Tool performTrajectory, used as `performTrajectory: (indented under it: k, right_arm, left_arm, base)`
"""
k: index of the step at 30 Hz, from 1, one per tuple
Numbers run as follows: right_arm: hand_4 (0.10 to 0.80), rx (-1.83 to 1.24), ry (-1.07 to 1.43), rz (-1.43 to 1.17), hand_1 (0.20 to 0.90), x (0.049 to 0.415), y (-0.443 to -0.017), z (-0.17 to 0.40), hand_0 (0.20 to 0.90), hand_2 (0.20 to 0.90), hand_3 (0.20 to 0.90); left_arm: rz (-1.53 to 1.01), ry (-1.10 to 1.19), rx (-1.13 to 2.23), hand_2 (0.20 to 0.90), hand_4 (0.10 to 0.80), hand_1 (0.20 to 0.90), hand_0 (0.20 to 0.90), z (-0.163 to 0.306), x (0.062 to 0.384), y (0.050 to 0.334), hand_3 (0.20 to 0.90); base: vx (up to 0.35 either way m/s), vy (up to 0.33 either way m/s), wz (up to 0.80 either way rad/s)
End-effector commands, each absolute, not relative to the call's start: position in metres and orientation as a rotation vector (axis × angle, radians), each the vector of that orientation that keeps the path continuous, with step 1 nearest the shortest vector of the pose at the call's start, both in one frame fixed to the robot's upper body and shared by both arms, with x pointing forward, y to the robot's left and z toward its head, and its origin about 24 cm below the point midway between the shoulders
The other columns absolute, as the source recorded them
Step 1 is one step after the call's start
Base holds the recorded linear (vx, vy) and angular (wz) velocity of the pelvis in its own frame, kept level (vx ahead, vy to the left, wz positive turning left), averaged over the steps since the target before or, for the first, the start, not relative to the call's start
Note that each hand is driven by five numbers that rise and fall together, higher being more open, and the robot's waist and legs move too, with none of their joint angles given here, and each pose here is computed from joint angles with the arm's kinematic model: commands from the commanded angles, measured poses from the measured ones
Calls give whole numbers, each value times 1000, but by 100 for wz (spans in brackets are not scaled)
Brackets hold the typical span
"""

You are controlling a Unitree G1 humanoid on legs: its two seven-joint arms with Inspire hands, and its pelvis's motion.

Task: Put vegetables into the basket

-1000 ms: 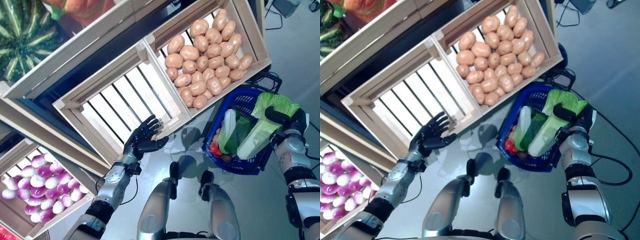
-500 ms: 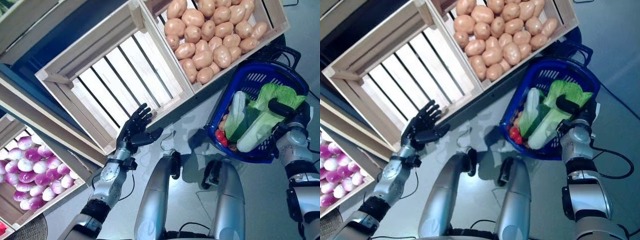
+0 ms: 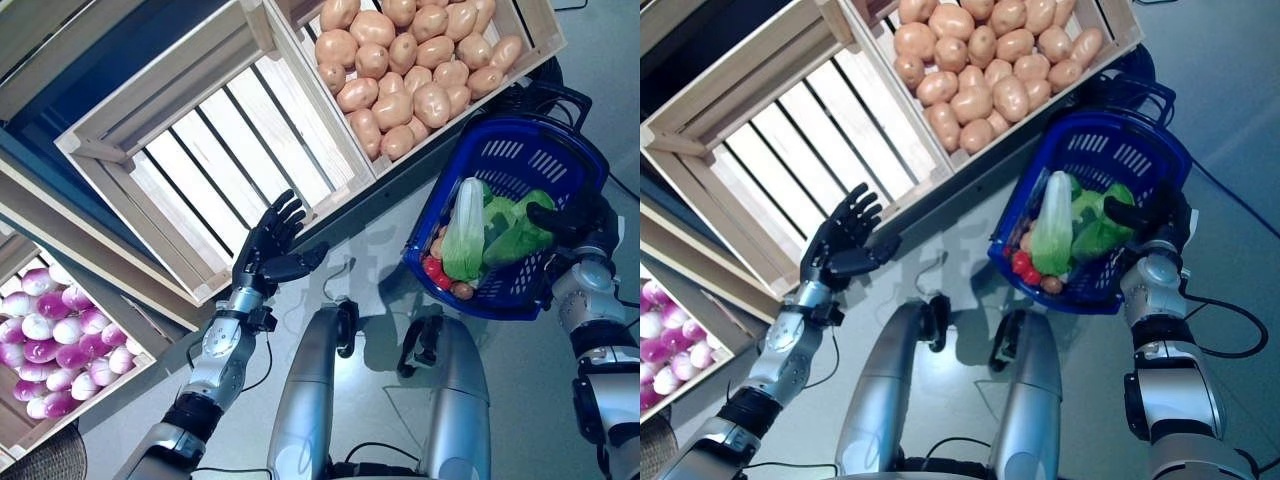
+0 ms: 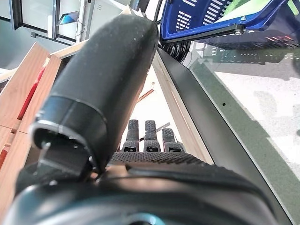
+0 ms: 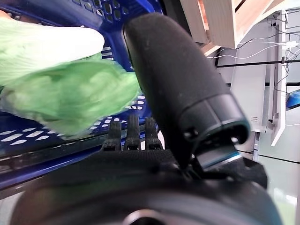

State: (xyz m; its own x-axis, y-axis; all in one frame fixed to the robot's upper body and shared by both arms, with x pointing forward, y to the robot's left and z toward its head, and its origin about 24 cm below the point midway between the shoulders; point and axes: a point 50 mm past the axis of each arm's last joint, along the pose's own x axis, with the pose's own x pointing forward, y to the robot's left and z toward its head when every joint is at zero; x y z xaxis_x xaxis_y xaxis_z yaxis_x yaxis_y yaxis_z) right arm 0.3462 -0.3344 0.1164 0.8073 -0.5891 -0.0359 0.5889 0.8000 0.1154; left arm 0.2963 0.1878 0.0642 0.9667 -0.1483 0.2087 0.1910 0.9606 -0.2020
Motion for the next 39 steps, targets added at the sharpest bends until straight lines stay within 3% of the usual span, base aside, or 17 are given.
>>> performTrajectory:
  k: [1,18,27,32,39]
  right_arm:
    - [800,53,-228,-575,900,348,-344,174,900,900,900]
    - [800,79,-109,-479,900,337,-325,116,900,900,900]
    - [800,228,90,-253,900,306,-250,22,900,900,900]
    - [800,301,288,-130,900,263,-201,-38,900,900,900]
    - [800,376,483,-24,900,225,-171,-80,900,900,900]
  left_arm:
    - [-245,-402,-216,900,800,900,900,98,288,186,900]
    - [-279,-313,-165,900,800,900,900,79,284,188,900]
    - [-320,-68,-31,900,800,900,900,23,268,175,900]
    - [-306,56,2,900,800,900,900,-10,247,172,900]
    - [-215,342,89,900,800,900,900,-69,219,174,900]
  base:
    - [0,0,0]
    - [52,1,-2]
    - [148,18,-13]
    - [58,48,-14]
    - [4,24,-8]
